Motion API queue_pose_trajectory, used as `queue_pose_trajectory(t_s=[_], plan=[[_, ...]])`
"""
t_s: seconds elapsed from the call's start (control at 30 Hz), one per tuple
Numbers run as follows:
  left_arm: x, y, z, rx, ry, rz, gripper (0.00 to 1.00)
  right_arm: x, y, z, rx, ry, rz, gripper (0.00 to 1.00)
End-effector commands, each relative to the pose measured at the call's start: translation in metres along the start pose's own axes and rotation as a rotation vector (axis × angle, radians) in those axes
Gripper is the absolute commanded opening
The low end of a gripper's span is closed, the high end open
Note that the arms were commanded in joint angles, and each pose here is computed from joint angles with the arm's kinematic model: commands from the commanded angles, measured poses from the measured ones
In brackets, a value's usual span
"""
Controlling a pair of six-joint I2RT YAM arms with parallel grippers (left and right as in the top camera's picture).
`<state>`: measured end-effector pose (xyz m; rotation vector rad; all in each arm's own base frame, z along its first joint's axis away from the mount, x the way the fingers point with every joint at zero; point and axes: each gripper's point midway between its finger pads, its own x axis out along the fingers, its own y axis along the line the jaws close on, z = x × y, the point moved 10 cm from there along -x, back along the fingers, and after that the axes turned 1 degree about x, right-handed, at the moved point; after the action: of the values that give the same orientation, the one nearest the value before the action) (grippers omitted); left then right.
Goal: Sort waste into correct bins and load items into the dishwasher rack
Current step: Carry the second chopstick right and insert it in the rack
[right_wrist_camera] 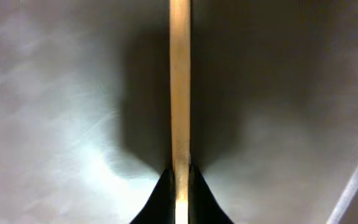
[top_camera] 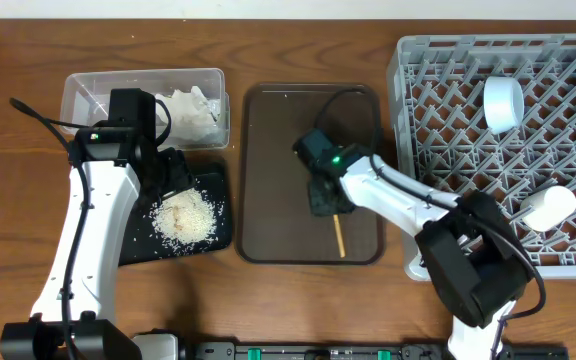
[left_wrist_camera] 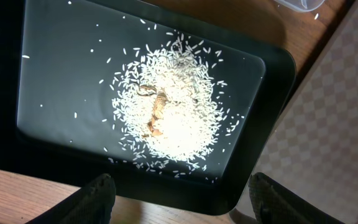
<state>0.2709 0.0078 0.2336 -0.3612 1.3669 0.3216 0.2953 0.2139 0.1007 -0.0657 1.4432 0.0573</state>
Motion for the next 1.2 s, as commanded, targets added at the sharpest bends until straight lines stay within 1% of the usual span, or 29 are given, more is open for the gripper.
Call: queue_pose_trajectory(t_s=[0.0,0.1,0.27,0.43,0.57,0.7,0.83,1.17], plan=[[-0.001,0.003,-0.002,-0.014,-0.004,0.005,0.72,-0.005,-0.013,0.017,0.039,-0.016,-0.022,0.01],[-0.001,0.003,-0.002,-0.014,-0.004,0.005,0.72,-0.029,-0.020,0.032,0.021,-0.059,-0.003,0.01],[-0.001,0.003,-0.002,-0.014,-0.004,0.005,0.72,-0.082,-0.040,0.052,0.013,-0.163,0.033,0.01],[-0.001,0.003,-0.002,-0.014,-0.004,0.005,0.72,-0.127,-0.074,0.059,0.067,-0.278,0.056,0.01],[-0.001,0.003,-0.002,-0.014,-0.004,0.004,0.72,-0.146,-0.107,0.057,0.123,-0.306,0.040,0.01],[-0.001,0.003,-0.002,-0.014,-0.004,0.005,0.72,-0.144,-0.133,0.053,0.139,-0.249,-0.003,0.01],[-0.001,0.002,-0.001,-0.014,-0.003,0.005,0.72,-0.133,-0.149,0.048,0.157,-0.177,-0.032,0.01],[-0.001,0.002,-0.001,-0.014,-0.003,0.005,0.72,-0.094,-0.162,0.031,0.175,-0.088,-0.062,0.01]])
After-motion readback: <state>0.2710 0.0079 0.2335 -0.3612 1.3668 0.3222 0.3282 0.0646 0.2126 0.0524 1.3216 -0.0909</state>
